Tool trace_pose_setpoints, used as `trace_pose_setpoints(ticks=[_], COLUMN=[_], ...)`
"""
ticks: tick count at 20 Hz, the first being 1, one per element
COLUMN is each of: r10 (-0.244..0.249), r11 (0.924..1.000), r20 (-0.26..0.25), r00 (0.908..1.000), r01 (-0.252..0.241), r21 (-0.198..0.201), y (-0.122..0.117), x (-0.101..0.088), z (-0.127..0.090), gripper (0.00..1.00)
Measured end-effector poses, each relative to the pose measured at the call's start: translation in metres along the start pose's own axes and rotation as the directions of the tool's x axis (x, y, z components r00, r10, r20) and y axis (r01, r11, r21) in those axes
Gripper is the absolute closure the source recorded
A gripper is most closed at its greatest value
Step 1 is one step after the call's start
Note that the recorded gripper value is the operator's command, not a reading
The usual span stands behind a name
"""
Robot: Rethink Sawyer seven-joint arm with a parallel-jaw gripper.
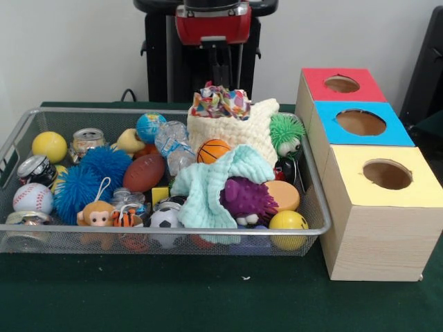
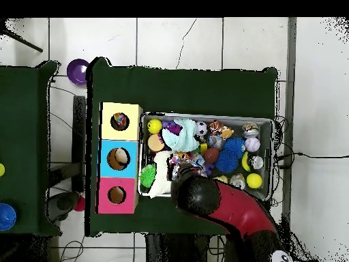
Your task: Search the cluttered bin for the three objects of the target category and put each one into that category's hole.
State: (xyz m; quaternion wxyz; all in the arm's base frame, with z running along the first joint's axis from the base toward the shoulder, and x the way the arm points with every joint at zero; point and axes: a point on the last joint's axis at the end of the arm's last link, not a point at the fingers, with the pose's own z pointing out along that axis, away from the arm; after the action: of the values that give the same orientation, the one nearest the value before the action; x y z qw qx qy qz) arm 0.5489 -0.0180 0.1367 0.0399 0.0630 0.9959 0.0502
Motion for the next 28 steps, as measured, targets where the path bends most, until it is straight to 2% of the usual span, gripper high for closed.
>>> trace_pose_setpoints(ticks=[8, 12, 21, 22, 28], r10=[-0.02, -0.018, 0.069, 0.088, 0.139], r11=[0.9991, 0.9978, 0.994, 0.9919, 0.9851], r20=[0.001, 0.01, 0.042, 0.049, 0.072], r00=[0.9998, 0.9998, 0.9967, 0.9949, 0.9878], r01=[0.019, 0.017, -0.072, -0.092, -0.145], r21=[0.037, 0.064, 0.083, 0.087, 0.093], y=[0.032, 0.043, 0.061, 0.067, 0.089], x=[0.003, -0.003, -0.023, -0.027, -0.041], z=[-0.001, -0.001, -0.001, 0.001, 0.009], gripper=[1.0, 1.0, 1.0, 1.0, 1.0])
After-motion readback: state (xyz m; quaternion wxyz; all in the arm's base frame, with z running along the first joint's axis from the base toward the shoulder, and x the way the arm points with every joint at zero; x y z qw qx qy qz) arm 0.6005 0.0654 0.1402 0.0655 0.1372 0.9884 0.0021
